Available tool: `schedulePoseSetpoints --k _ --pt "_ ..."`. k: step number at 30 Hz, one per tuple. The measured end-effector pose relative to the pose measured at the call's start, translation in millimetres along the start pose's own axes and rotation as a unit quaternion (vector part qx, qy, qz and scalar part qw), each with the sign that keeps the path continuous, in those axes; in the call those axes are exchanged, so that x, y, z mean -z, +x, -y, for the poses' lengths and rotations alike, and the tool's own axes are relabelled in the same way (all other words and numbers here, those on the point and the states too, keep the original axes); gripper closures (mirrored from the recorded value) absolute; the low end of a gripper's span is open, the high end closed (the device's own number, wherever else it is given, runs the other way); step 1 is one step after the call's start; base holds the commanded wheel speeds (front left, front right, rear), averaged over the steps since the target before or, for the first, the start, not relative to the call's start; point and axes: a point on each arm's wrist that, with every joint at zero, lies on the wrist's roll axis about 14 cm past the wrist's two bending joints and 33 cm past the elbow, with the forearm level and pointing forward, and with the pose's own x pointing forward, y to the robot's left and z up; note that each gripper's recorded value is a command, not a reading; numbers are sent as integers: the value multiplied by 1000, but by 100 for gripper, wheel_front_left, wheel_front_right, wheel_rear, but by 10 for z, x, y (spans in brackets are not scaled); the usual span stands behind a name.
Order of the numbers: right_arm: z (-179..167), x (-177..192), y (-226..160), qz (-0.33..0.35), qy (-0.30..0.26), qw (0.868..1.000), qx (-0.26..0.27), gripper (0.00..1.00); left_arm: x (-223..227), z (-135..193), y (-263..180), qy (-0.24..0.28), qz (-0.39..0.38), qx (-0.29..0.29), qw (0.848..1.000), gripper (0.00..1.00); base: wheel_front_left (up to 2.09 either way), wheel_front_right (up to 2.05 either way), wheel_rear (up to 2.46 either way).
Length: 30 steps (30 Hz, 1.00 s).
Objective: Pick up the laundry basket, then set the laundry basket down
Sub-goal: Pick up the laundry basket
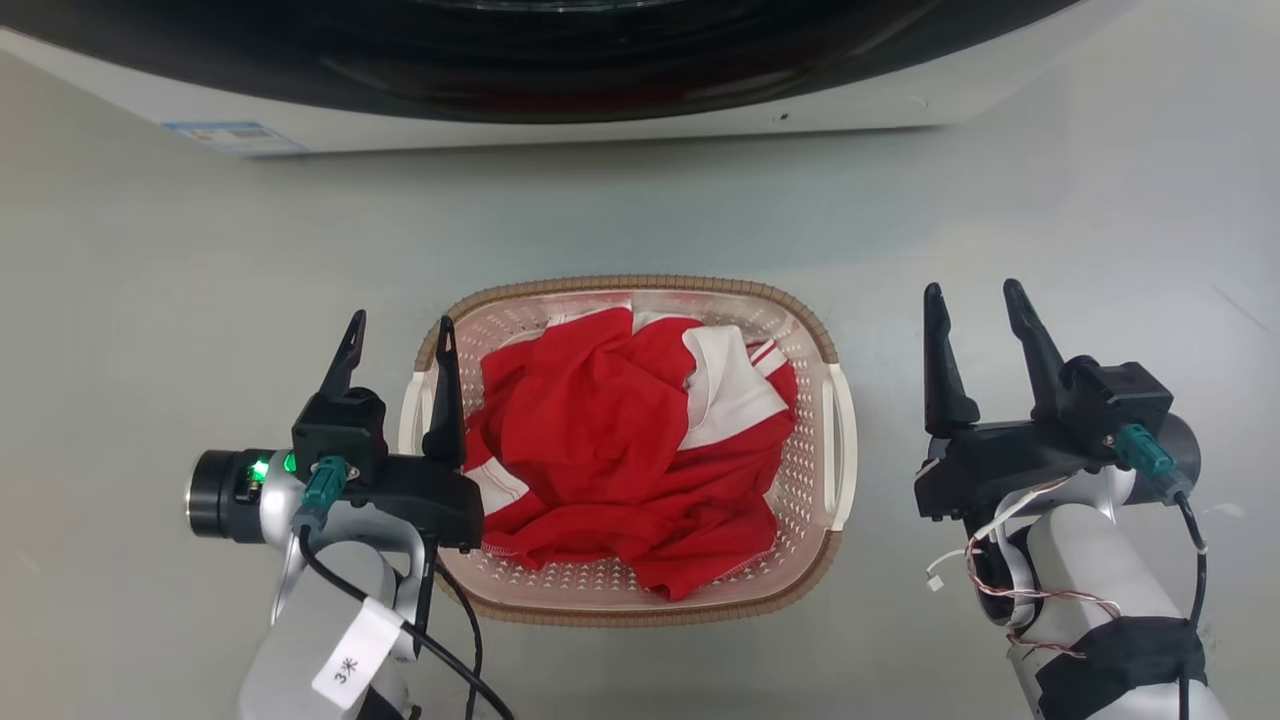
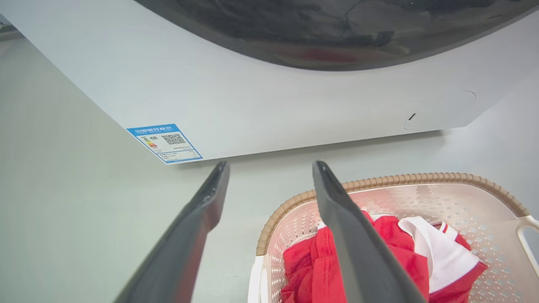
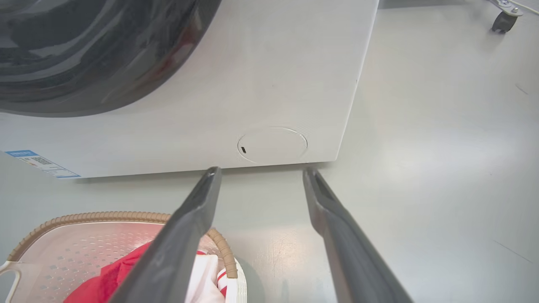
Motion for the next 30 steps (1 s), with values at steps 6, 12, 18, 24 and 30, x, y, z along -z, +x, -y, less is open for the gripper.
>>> schedulePoseSetpoints --k 6,12,18,24,30 --pt "-48 289 32 -39 4 999 -9 0 268 -24 9 2 -39 -2 999 0 0 0 0" --pt "-138 509 -16 -73 8 997 -23 0 487 -58 -39 0 -74 -5 997 0 0 0 0" --pt "-237 696 -39 -98 16 994 -36 0 697 -76 -58 0 -105 -7 994 0 0 0 0" --pt "-271 871 -23 -122 25 992 -37 0 865 -77 -25 1 -129 -4 992 0 0 0 0" --pt "-276 1049 -21 -145 28 988 -36 0 1096 -119 -68 -8 -165 -13 986 0 0 0 0"
